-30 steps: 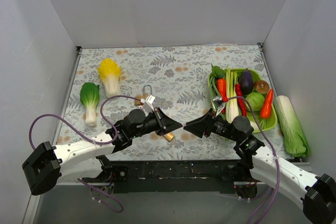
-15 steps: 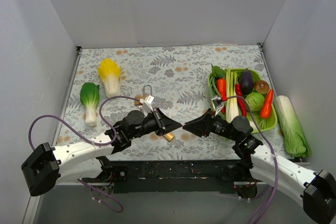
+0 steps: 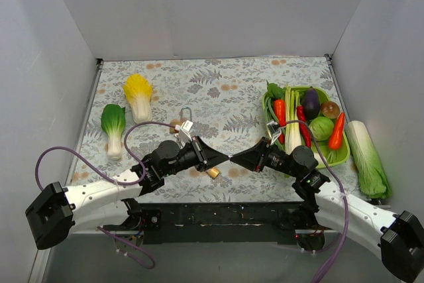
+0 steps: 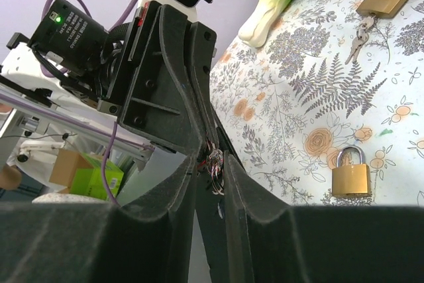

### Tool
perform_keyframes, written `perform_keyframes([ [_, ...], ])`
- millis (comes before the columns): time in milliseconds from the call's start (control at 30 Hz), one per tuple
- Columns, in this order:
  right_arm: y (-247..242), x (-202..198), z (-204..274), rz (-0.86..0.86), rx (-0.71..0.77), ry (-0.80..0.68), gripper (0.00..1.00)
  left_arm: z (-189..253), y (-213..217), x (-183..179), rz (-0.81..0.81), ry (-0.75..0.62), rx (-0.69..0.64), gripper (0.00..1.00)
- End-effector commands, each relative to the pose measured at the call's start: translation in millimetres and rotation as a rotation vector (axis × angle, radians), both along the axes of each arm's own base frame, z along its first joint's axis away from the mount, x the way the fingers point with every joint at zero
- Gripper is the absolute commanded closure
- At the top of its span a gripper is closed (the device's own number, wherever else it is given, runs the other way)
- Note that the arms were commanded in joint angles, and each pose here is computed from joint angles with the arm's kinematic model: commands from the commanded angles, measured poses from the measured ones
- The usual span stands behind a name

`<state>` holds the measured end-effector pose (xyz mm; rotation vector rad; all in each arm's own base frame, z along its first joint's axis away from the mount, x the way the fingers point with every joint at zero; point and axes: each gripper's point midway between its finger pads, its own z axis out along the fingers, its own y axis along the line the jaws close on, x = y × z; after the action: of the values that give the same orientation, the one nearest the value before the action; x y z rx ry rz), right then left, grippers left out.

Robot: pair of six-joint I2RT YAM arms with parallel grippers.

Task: Unlock with the key
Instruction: Adjust the key.

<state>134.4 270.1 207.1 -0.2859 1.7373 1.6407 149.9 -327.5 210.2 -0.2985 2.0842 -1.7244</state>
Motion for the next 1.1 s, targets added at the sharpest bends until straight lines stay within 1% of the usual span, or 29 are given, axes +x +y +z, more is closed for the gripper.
perform_keyframes([
  [0,2,-7,25,0.036,0.084,-0.04,0.73,2,4,1,0.015,-0.019,-0.012,1.0],
  [67,2,-7,25,0.036,0.086,-0.039,0.74,3,4,0,0.009,-0.031,-0.012,1.0],
  [167,3,-6,25,0.034,0.087,-0.021,0.83,5,3,-3,-0.01,-0.064,-0.018,1.0],
  [200,3,-6,25,0.035,0.089,-0.019,0.88,6,4,-4,-0.02,-0.085,-0.021,1.0],
  [267,3,-7,24,0.04,0.093,-0.002,0.91,8,5,-9,-0.046,-0.121,-0.03,1.0],
  [300,3,-7,27,0.041,0.105,-0.008,0.94,9,5,-11,-0.057,-0.138,-0.029,1.0],
  [367,3,-11,26,0.056,0.115,0.005,0.98,12,4,-18,-0.101,-0.208,-0.025,1.0],
  [533,6,-21,35,0.125,0.149,0.021,0.99,11,4,-31,-0.194,-0.361,0.001,1.0],
  [633,5,-31,42,0.183,0.184,0.044,0.99,9,4,-35,-0.225,-0.409,0.025,1.0],
  [700,3,-38,44,0.212,0.199,0.063,0.99,10,6,-32,-0.216,-0.44,0.038,1.0],
  [733,2,-40,42,0.213,0.199,0.068,0.99,9,7,-28,-0.193,-0.436,0.05,0.89],
  [767,1,-39,39,0.201,0.193,0.077,0.99,13,9,-26,-0.169,-0.439,0.044,0.73],
  [800,0,-37,34,0.186,0.175,0.066,0.99,16,11,-23,-0.145,-0.436,0.044,0.44],
  [833,-1,-36,31,0.17,0.159,0.054,0.99,14,15,-14,-0.088,-0.419,0.064,0.26],
  [867,-1,-30,18,0.13,0.116,0.085,0.99,14,18,-9,-0.053,-0.406,0.076,0.02],
  [900,-2,-26,12,0.107,0.087,0.061,0.99,17,22,-5,-0.015,-0.386,0.074,0.02],
  [933,-4,-26,12,0.091,0.082,0.04,0.99,3,31,10,0.076,-0.341,0.138,0.02],
  [967,-5,-21,4,0.058,0.053,0.056,0.99,-3,37,17,0.127,-0.295,0.16,0.02],
  [1067,-10,-14,-2,0.004,0.025,0.035,0.99,-21,50,31,0.251,-0.171,0.185,0.02],
])
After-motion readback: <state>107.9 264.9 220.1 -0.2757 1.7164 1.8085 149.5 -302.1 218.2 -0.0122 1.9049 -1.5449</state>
